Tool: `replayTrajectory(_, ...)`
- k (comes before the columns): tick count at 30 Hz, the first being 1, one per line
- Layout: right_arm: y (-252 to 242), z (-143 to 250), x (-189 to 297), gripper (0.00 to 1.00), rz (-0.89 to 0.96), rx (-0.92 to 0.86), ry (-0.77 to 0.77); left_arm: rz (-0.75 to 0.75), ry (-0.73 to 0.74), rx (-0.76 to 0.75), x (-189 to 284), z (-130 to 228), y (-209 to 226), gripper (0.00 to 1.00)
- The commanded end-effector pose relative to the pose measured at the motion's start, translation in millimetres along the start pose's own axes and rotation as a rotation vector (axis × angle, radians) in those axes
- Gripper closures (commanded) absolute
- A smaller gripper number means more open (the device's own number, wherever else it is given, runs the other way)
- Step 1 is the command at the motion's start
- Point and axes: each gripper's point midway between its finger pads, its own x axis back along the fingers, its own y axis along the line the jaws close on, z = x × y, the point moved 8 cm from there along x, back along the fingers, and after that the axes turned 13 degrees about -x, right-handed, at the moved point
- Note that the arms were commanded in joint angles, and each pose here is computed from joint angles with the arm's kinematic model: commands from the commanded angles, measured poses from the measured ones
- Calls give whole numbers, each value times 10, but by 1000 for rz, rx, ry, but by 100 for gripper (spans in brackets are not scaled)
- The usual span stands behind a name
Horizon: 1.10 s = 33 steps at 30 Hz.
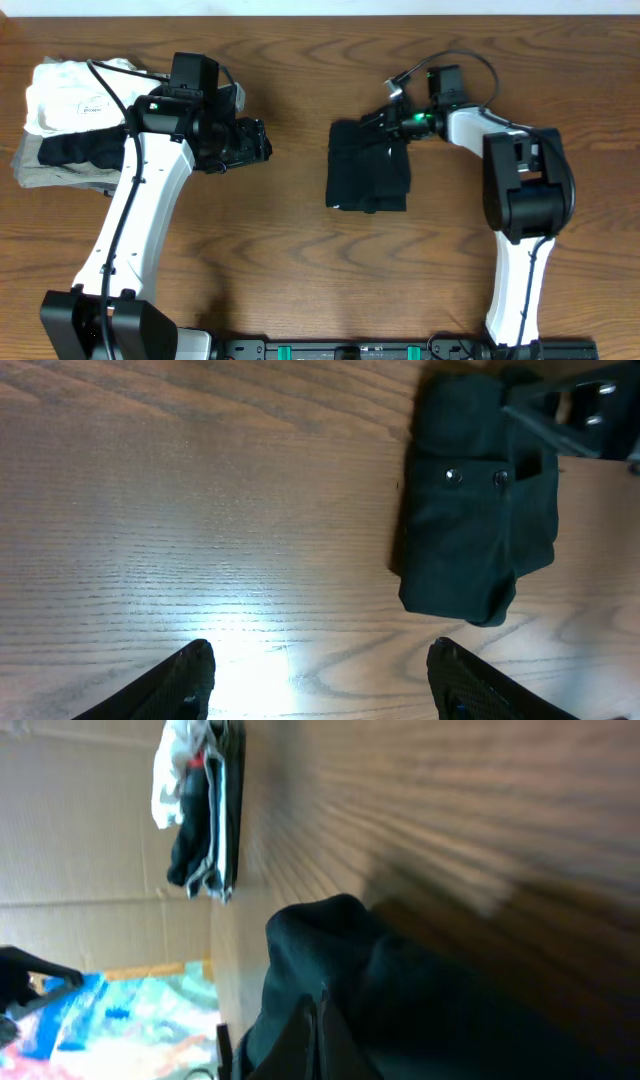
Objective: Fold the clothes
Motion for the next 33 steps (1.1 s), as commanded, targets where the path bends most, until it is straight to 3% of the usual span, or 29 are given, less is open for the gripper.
replayTrajectory(1, 615, -28, 361, 99, -36, 116, -80, -14, 12, -3, -30, 10, 31, 30)
replayTrajectory(7, 1304, 340, 619, 98, -70, 192, -58, -14, 11, -3, -30, 9, 31, 30)
replayTrajectory(13, 1435, 736, 388, 99, -31, 188, 65, -14, 8, -4, -31, 4, 30, 30)
replayTrajectory(21, 1048, 1081, -57, 99, 122, 108, 162, -14, 8, -4, -31, 4, 31, 30)
replayTrajectory(33, 225, 1292, -51, 99, 183, -85, 160, -14, 6, -5, -31, -1, 31, 30)
